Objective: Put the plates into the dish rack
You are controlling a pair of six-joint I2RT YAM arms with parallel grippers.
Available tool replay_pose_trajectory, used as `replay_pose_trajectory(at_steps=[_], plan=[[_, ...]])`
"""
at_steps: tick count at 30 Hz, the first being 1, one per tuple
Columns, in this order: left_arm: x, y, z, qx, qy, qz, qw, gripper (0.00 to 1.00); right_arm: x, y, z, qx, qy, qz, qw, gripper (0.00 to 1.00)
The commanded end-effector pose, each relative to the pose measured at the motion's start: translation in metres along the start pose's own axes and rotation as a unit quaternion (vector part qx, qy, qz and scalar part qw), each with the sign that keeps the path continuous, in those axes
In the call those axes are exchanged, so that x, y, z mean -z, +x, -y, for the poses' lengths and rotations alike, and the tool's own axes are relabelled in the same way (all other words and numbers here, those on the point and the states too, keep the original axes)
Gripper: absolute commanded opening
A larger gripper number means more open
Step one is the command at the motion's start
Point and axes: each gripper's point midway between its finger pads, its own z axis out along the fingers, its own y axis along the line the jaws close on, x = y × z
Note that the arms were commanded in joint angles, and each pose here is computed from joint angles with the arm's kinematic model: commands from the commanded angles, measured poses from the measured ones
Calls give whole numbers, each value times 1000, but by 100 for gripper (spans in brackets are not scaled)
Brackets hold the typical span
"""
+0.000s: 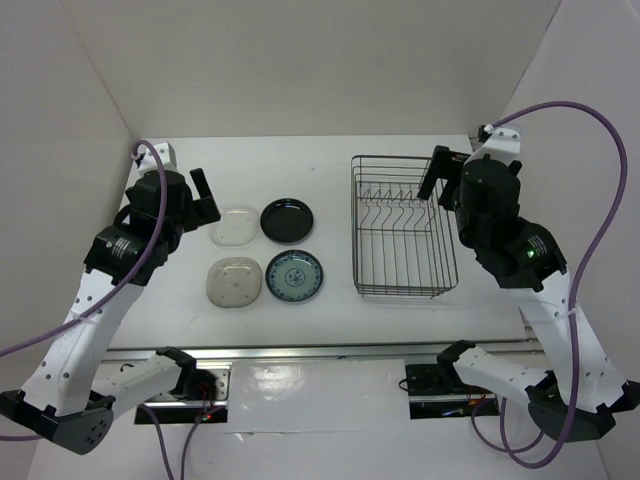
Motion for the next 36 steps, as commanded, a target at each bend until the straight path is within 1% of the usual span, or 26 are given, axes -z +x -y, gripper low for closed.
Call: replay_pose_trajectory(at_steps=[1, 6, 9, 10, 11, 13, 15, 16, 18, 19, 20, 22, 23, 24, 25, 26, 29, 30, 31, 32, 34, 36], plan=[[6, -13, 0, 11, 5, 21, 1000, 100, -1, -4, -2, -1, 2, 8, 1000, 100], [4, -10, 0, 9, 3, 17, 1000, 100, 5, -8, -13, -12, -41, 19, 999, 100], [-7, 6, -1, 16, -6, -4, 1000, 100, 4, -4, -20, -11, -61, 13, 998, 100], [-15, 13, 0, 15, -11, -14, 1000, 100, -1, 6, -27, -2, -70, -2, 998, 100], [-28, 24, -3, 16, -19, -27, 999, 100, -5, 9, -30, -10, -69, -5, 998, 100], [-47, 45, 3, 33, -15, -70, 997, 100, -10, 27, -40, -12, -87, -25, 996, 100], [-60, 50, 6, 63, -10, -87, 994, 100, -12, 33, -52, -32, -115, -23, 993, 100], [-68, 56, 9, 69, -7, -99, 993, 100, -13, 49, -59, -32, -136, -38, 989, 100], [-78, 60, 1, 92, -26, -105, 990, 100, -13, 53, -69, -51, -165, -31, 985, 100], [-87, 64, 2, 97, -31, -114, 988, 100, -16, 76, -78, -48, -185, -54, 980, 100], [-94, 66, 1, 100, -34, -118, 987, 100, -17, 78, -86, -52, -203, -50, 977, 100], [-109, 76, -10, 113, -53, -138, 982, 100, -18, 99, -100, -46, -237, -75, 968, 100], [-120, 84, -20, 123, -75, -152, 978, 100, -23, 105, -105, -42, -241, -85, 966, 100], [-127, 83, -22, 129, -75, -151, 977, 100, -25, 111, -108, -40, -246, -92, 964, 100], [-133, 83, -22, 134, -73, -151, 977, 100, -24, 116, -114, -36, -255, -100, 961, 100], [-147, 87, -28, 138, -83, -153, 975, 99, -22, 117, -121, -35, -270, -104, 957, 100], [-167, 94, -24, 145, -67, -170, 972, 99, -21, 124, -126, -27, -279, -109, 954, 100], [-176, 93, -23, 147, -59, -168, 973, 95, -18, 125, -129, -25, -284, -110, 952, 100], [-184, 106, -24, 144, -64, -187, 970, 95, -19, 125, -129, -20, -285, -109, 952, 100], [-189, 108, -23, 148, -65, -189, 969, 95, -18, 125, -130, -19, -285, -108, 952, 100], [-201, 123, -25, 148, -75, -207, 964, 91, -16, 123, -129, -15, -287, -103, 952, 100], [-205, 129, -31, 148, -88, -213, 962, 91, -16, 123, -129, -15, -287, -103, 952, 100]])
